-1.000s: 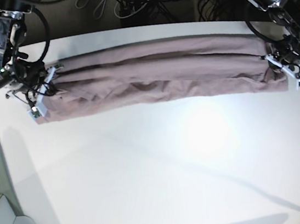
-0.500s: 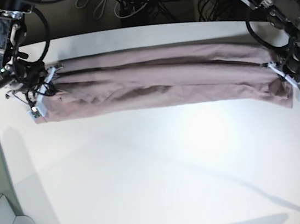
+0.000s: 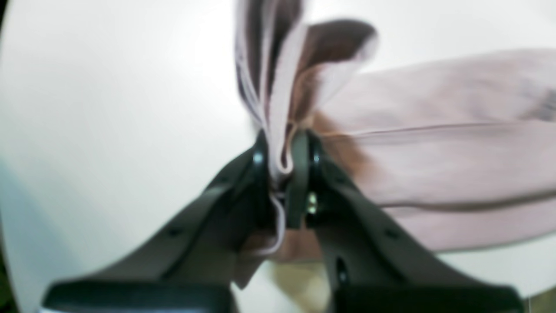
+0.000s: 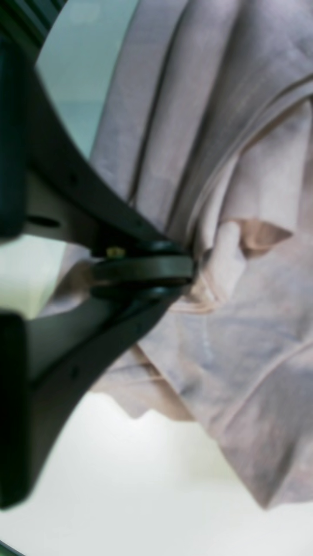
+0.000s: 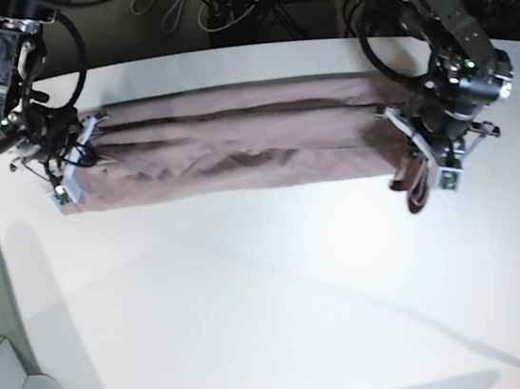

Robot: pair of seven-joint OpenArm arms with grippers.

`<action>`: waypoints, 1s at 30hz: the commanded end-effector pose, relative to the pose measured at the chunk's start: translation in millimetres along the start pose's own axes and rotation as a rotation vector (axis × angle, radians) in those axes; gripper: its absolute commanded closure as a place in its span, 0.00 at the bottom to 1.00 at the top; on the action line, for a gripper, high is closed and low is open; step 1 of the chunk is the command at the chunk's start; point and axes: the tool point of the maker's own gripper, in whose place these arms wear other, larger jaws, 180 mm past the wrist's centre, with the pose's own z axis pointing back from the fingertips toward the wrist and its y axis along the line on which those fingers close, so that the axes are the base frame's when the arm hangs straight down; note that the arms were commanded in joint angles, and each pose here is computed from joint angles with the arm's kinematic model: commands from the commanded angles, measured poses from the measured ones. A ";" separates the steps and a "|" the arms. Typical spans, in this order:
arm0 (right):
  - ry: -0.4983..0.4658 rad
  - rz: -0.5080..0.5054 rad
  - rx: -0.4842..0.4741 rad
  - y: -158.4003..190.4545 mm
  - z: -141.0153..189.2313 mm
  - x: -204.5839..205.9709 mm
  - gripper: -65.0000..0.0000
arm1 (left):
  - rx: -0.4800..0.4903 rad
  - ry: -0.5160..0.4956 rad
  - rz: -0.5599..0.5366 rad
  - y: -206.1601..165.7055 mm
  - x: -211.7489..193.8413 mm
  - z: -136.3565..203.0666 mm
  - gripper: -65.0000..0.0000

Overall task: Layout the t-shirt on the table in an organized manner, then fold the t-shirt properly
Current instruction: 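Lift the strip end with the left gripper and fold it toward the right gripper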

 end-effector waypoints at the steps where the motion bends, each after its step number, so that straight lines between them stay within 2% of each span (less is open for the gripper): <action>1: 0.052 0.013 -0.020 -5.2 1.2 -9.9 1.00 | -0.029 -0.053 -0.018 -12.9 16.2 1.0 1.00; 5: 0.052 0.013 -0.020 -5.2 1.2 -9.9 1.00 | -0.153 -0.073 -0.084 -65.4 27.3 -4.0 1.00; 10: 0.054 0.013 -0.020 -5.2 1.2 -10.1 1.00 | -0.261 -0.104 -0.182 -111.6 42.3 -3.9 1.00; 19: 0.054 0.013 -0.020 -5.2 1.2 -10.1 1.00 | -0.481 -0.156 -0.368 -205.8 51.7 13.1 1.00; 24: 0.055 0.013 -0.020 -5.2 1.2 -10.4 1.00 | -0.486 -0.135 -0.316 -214.6 48.3 13.0 1.00; 30: 0.057 0.013 -0.020 -5.2 1.2 -10.7 1.00 | -0.482 -0.061 -0.255 -215.7 33.0 -2.2 1.00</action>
